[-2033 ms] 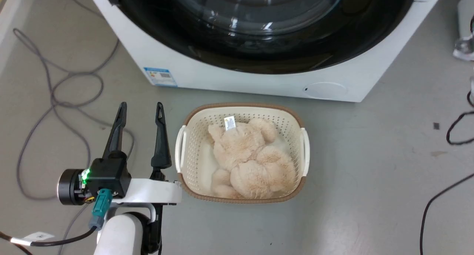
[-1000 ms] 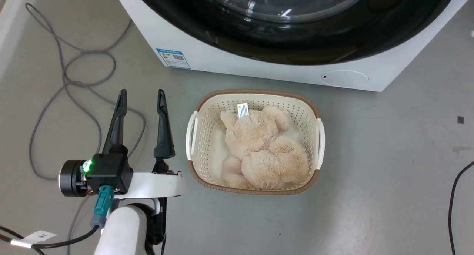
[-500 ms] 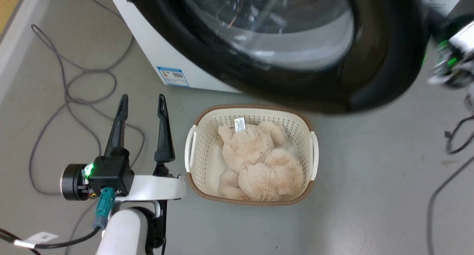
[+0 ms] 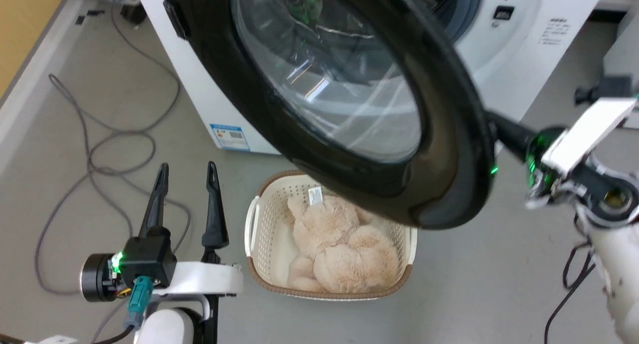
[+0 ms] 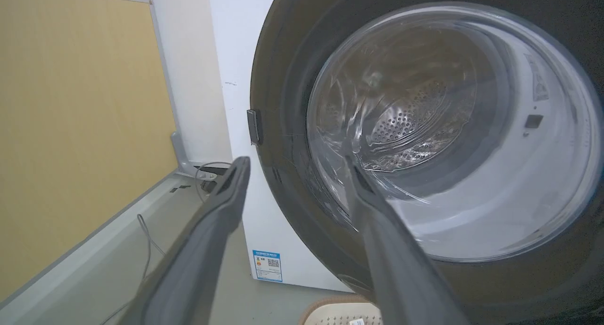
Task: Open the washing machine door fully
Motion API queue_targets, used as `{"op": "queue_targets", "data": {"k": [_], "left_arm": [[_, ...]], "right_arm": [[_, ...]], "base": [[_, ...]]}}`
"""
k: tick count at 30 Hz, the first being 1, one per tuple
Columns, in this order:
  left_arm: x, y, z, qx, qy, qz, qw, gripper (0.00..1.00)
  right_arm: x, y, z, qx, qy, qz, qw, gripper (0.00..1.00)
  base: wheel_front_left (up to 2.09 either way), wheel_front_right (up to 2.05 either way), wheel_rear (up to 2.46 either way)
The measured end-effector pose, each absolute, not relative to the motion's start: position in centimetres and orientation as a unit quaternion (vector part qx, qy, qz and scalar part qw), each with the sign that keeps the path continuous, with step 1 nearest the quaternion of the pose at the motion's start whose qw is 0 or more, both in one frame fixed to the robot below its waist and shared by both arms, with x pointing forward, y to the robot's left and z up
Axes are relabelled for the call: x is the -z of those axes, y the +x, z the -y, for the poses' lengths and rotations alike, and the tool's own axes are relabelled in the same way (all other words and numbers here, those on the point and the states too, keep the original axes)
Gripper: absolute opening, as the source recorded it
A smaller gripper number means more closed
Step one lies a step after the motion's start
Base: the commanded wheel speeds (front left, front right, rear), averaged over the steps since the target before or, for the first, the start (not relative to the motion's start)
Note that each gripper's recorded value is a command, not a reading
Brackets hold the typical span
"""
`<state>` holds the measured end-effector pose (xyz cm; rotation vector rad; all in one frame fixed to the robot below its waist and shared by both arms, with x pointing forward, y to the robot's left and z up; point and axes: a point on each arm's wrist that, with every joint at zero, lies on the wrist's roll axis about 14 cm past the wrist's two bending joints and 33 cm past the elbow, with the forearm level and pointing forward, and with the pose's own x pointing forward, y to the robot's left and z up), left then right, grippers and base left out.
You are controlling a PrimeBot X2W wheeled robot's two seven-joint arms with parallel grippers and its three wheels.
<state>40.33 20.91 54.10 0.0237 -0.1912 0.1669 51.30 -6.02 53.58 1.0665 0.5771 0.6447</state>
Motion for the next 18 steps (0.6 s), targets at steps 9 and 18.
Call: {"op": "queue_targets", "data": {"k": [9, 18], "left_arm": [[-54.1, 39.2, -20.2, -0.07, 0.01, 0.093, 0.993, 1.0], [-53.9, 37.9, -19.9, -0.067, 0.008, 0.09, 0.994, 1.0]], "right_arm": [[-53.3, 46.2, 4.8, -0.326, 0.487, -0.284, 0.759, 0.0], [-54.6, 41.1, 1.6, -0.379, 0.488, -0.284, 0.733, 0.0]], "base": [[0.0, 0.0, 0.0], [0.0, 0.0, 0.0]]}}
